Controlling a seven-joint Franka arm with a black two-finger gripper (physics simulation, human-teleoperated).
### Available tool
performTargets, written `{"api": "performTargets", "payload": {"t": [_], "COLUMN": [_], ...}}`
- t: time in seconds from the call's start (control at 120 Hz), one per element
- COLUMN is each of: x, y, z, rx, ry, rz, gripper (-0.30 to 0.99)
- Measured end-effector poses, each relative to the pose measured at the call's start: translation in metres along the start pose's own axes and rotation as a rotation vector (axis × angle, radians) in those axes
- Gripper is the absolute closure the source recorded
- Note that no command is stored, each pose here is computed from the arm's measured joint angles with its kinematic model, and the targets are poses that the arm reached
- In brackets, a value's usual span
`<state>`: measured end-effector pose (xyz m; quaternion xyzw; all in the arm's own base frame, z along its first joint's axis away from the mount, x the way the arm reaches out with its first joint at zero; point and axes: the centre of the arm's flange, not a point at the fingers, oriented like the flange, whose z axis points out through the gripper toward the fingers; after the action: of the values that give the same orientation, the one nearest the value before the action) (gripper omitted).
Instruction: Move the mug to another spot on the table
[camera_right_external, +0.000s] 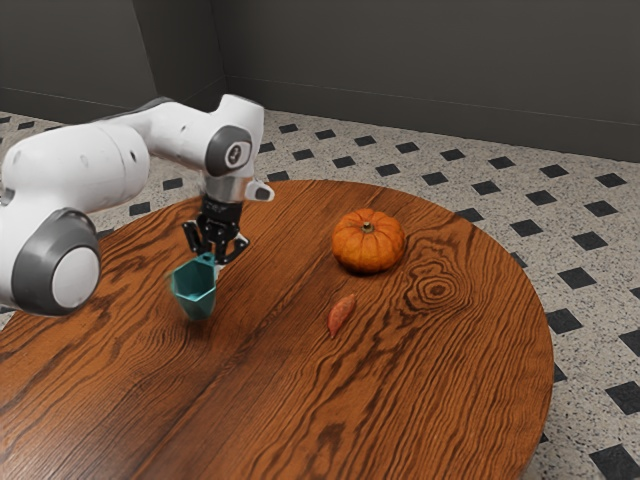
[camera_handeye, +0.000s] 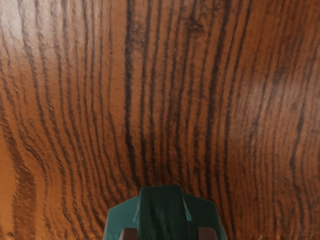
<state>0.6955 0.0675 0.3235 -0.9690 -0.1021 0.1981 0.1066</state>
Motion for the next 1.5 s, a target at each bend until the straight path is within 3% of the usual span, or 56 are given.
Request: {"api": "performTargets", "payload": {"t": [0.558, 0.9, 1.15, 1.5], "x": [-0.044, -0.041, -0.032, -0.023], "y": [0.167, 0.182, 0.178, 0.177], "z": [-0.015, -0.014, -0.004, 0.003], "rx": [0.170, 0.201, 0.183, 0.135], "ry": [0.018, -0.073, -0.141, -0.168], "rz": [0.241, 0.178, 0.120, 0.099], "gripper": [0.71, 0.70, 0.70, 0.70]}}
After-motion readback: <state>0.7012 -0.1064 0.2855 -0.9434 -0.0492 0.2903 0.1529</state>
